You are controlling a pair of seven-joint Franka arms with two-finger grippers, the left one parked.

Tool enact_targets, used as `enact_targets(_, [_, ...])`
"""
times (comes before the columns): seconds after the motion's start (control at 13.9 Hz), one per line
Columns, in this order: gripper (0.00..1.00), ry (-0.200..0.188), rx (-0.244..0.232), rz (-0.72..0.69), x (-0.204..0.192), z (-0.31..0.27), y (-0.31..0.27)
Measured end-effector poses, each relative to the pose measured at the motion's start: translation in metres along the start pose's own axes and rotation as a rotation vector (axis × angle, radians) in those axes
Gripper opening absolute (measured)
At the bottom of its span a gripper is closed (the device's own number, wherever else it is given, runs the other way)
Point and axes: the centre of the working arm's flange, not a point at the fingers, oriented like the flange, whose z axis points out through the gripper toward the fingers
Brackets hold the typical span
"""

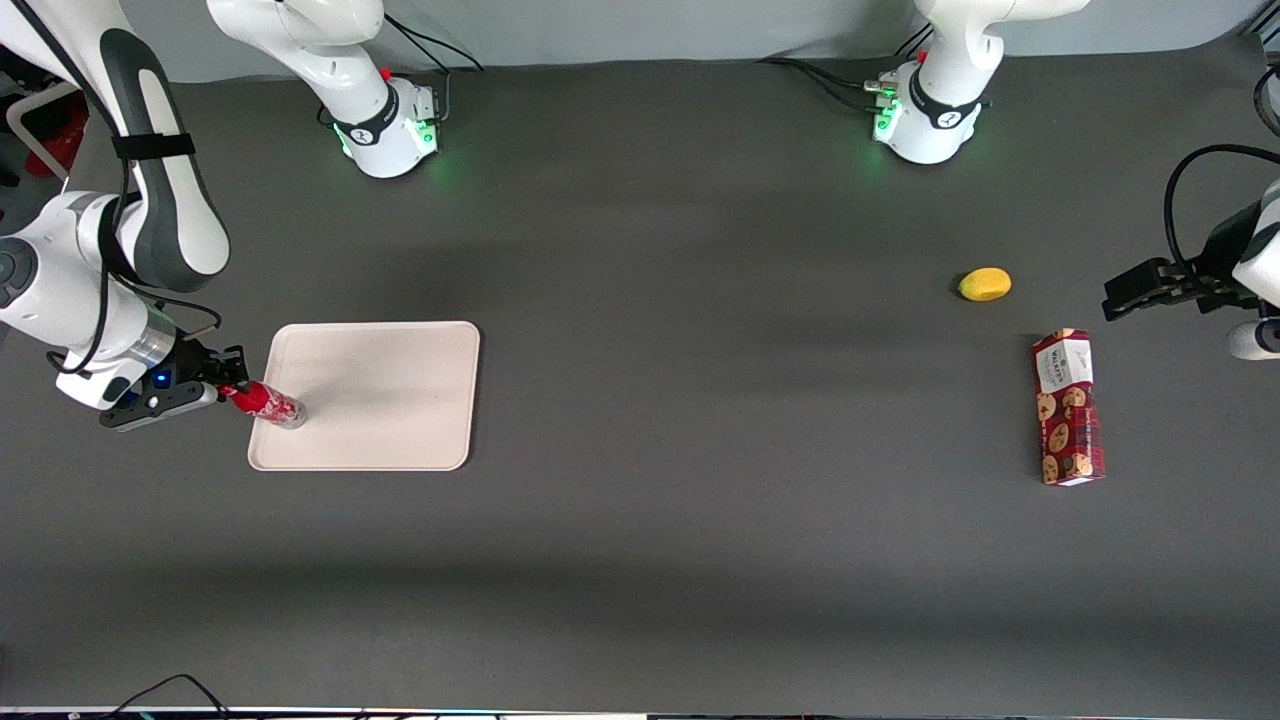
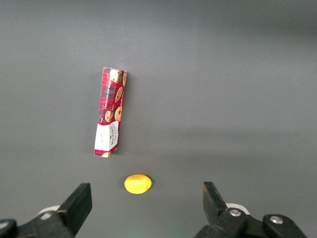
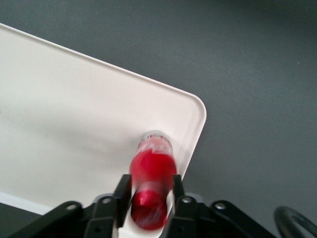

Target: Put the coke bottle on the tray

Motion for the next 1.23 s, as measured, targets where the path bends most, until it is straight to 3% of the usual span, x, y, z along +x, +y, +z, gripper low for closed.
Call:
enact_targets(0.36, [0.99, 0.029, -0.012, 0.015, 0.004, -0.021, 0.005])
enact_targets(0.72, [1.0, 0.035, 0.016, 0.098, 0.029, -0.138, 0.005])
enact_targets(1.23, [1.0, 0.04, 0.049, 0.286, 0.061, -0.275, -0.062])
